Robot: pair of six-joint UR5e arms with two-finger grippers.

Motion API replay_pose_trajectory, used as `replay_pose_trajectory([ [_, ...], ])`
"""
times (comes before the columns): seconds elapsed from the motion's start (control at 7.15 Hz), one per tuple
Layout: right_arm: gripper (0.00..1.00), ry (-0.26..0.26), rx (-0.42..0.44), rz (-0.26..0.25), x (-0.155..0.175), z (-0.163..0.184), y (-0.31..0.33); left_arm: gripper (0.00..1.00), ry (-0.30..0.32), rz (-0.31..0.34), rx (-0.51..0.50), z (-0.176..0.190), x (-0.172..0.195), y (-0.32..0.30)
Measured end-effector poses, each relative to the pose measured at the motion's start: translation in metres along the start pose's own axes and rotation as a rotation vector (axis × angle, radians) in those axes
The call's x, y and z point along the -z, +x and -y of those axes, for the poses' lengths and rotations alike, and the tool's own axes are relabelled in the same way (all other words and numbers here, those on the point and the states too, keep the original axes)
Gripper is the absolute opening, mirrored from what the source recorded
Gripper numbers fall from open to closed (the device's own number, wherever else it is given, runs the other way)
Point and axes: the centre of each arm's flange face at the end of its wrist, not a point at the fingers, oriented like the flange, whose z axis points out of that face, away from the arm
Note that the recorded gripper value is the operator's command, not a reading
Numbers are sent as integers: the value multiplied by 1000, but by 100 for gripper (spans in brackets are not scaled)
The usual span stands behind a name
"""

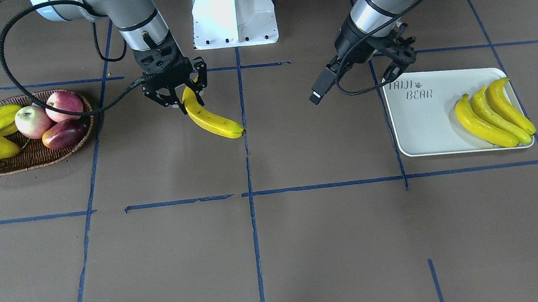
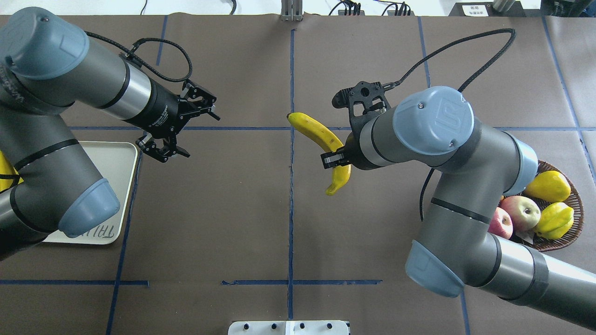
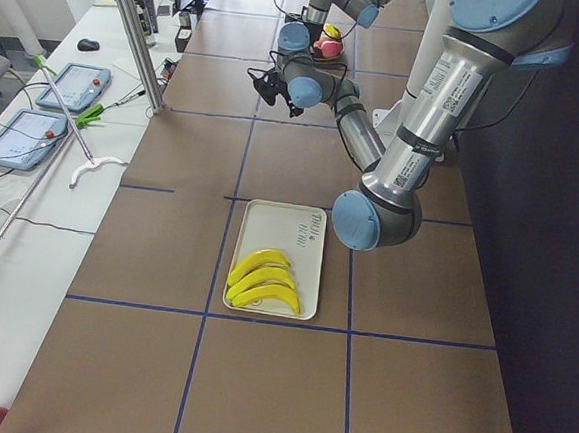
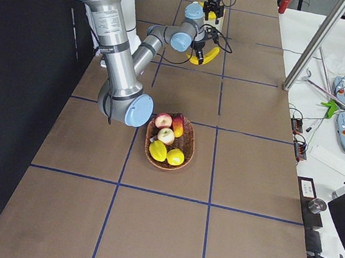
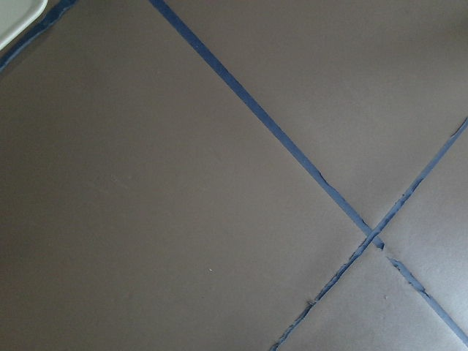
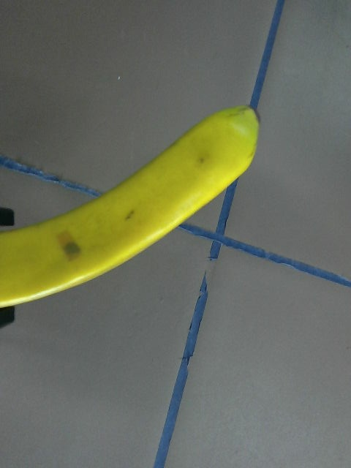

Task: Transfer all bananas from basket to plate

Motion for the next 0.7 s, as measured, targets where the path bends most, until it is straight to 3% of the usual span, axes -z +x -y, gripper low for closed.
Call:
replay_pose_trajectory([
  [0.28, 1, 38, -26, 2, -10, 1, -41, 100, -10, -11, 84, -13, -6, 26],
  [0.7, 1, 86, -23, 4, -22, -1, -94, 100, 7, -23, 132, -30, -24, 53],
])
